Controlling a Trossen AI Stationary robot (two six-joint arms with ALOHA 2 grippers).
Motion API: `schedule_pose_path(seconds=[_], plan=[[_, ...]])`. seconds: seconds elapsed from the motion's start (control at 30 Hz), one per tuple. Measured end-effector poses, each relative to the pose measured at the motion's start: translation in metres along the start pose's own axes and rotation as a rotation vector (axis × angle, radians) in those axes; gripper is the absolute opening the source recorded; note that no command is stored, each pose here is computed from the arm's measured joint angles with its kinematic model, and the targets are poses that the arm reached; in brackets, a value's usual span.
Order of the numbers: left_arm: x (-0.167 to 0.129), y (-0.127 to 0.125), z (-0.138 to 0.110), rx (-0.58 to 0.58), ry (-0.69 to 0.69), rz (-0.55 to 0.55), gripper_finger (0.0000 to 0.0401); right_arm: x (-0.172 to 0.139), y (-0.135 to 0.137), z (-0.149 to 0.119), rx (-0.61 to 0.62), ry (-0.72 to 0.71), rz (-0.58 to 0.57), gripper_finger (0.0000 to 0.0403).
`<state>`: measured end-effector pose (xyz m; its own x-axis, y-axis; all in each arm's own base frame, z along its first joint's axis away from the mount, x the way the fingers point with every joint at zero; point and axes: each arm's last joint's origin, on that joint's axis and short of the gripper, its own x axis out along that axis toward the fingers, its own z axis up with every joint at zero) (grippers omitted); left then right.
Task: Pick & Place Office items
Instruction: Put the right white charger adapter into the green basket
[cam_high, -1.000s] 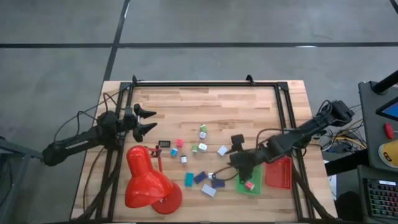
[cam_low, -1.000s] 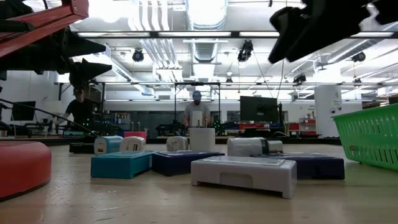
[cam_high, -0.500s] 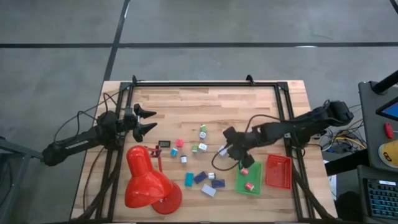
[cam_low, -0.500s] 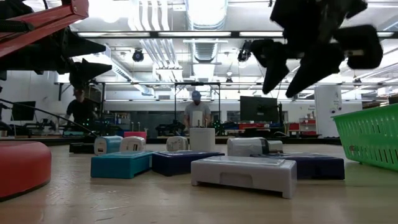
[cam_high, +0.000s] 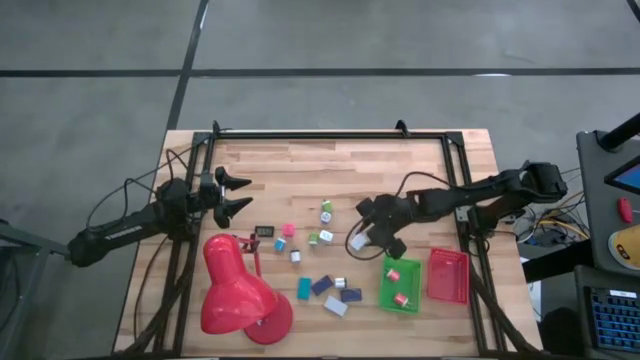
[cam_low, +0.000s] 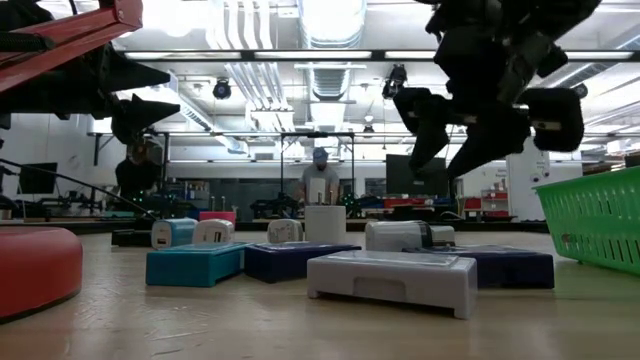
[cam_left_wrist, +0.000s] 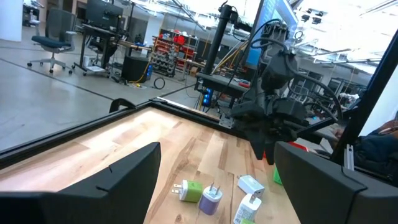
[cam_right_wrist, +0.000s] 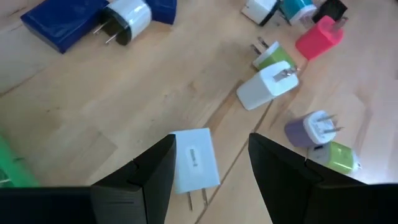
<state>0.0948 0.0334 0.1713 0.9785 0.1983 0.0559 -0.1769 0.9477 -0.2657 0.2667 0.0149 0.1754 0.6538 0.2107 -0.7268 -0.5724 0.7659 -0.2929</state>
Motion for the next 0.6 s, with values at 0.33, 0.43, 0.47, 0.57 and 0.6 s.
schedule_pose_path(seconds=[0.33,0.43,0.47,0.57,0.6], plan=[[0.0,0.0,0.0,0.0,0.0,-0.001,0.032,0.032,0.004,-0.018,0.007,0.0,0.029,0.0201],[0.0,0.0,0.0,0.0,0.001,0.0,0.032,0.038,-0.002,-0.02,0.021,0.015,0.028,0.0201],[0.0,0.0,0.0,0.0,0.0,0.0,0.032,0.039,-0.004,-0.021,0.026,0.016,0.025,0.0201],[0.0,0.0,0.0,0.0,0.001,0.0,0.032,0.042,-0.01,-0.024,0.048,0.003,0.048,0.0201],[0.0,0.0,0.0,-0.001,0.002,0.0,0.032,0.043,-0.011,-0.026,0.058,-0.008,0.065,0.0201]])
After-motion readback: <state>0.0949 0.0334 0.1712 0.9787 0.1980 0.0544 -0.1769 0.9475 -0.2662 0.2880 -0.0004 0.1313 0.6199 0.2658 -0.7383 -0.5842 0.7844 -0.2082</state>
